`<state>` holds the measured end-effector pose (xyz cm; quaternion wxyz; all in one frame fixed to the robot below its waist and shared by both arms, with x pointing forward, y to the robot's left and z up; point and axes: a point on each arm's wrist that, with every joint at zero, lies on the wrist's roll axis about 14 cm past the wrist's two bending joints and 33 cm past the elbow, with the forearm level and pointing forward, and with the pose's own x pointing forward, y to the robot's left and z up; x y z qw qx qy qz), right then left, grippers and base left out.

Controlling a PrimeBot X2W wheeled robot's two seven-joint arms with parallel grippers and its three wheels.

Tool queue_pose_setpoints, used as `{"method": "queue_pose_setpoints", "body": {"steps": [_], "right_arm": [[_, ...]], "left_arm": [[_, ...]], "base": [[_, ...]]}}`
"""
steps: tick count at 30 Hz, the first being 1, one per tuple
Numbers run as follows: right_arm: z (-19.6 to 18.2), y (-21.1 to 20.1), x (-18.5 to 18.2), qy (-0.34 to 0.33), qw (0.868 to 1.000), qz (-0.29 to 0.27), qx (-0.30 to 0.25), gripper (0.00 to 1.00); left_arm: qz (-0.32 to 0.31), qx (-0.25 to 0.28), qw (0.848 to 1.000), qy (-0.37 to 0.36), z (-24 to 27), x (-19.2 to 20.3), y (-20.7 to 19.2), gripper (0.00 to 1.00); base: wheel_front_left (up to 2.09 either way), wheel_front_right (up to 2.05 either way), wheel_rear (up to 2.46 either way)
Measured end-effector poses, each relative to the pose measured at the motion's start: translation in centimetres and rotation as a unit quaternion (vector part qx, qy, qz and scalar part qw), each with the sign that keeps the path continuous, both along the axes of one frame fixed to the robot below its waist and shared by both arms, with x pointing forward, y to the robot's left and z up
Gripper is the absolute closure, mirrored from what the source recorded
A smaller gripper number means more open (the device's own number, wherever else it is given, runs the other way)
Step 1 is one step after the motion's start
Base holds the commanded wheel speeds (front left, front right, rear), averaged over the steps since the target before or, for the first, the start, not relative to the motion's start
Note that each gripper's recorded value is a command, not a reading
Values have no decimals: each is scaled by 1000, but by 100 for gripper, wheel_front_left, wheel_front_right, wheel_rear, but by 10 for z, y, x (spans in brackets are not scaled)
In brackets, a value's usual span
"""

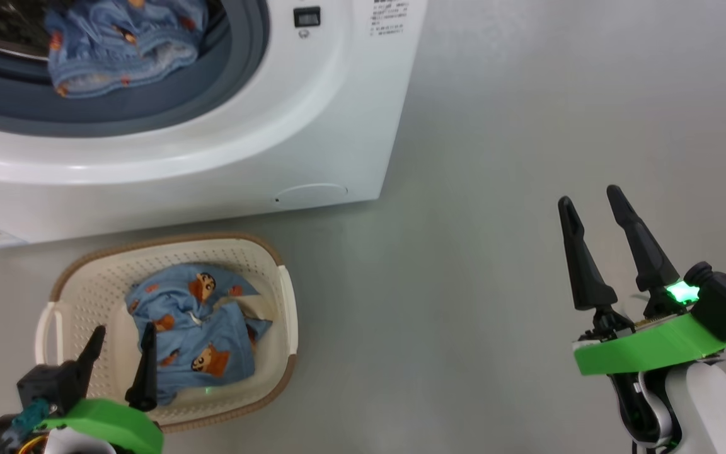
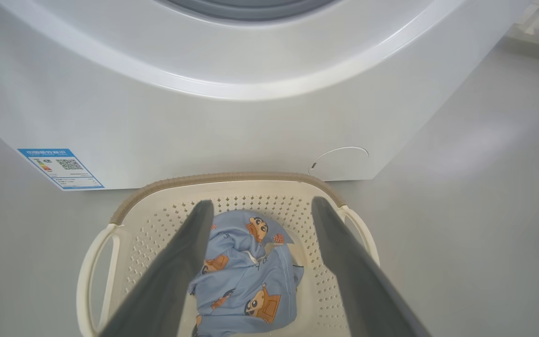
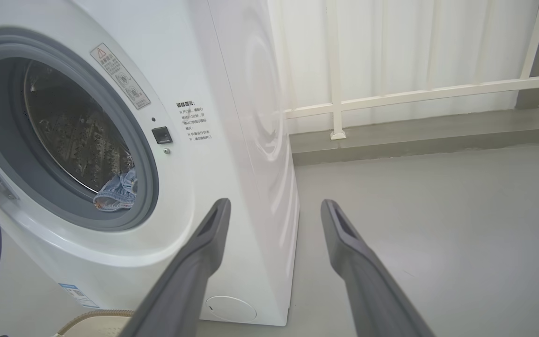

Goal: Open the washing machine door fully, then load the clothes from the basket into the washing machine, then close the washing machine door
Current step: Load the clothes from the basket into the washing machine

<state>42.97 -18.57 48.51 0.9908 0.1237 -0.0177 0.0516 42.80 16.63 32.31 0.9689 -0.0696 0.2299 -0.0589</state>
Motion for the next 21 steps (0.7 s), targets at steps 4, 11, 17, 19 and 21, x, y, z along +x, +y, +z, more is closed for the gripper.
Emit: {"method": "queue_pose_setpoints", "body": {"steps": [4, 11, 17, 19, 21], "right_arm": [[-9, 2, 10, 7, 1000, 0, 4, 0], [-23, 4, 26, 18, 1000, 1, 2, 0], [-37, 10, 38, 28, 1000, 6, 6, 0], [-41, 14, 42, 30, 999, 13, 5, 0], [-46, 15, 46, 34, 999, 14, 5, 0]], "left_arm": [[-5, 0, 1000, 29, -21, 4, -5, 0], [-12, -3, 997, 75, -54, 10, -12, 0], [-19, 6, 992, 127, -87, 10, -11, 0], [-27, 9, 989, 146, -99, 8, -14, 0], [-36, 12, 986, 163, -111, 8, -18, 0]], "base": [[0, 0, 0], [0, 0, 0], [0, 0, 0], [0, 0, 0], [0, 0, 0]]}}
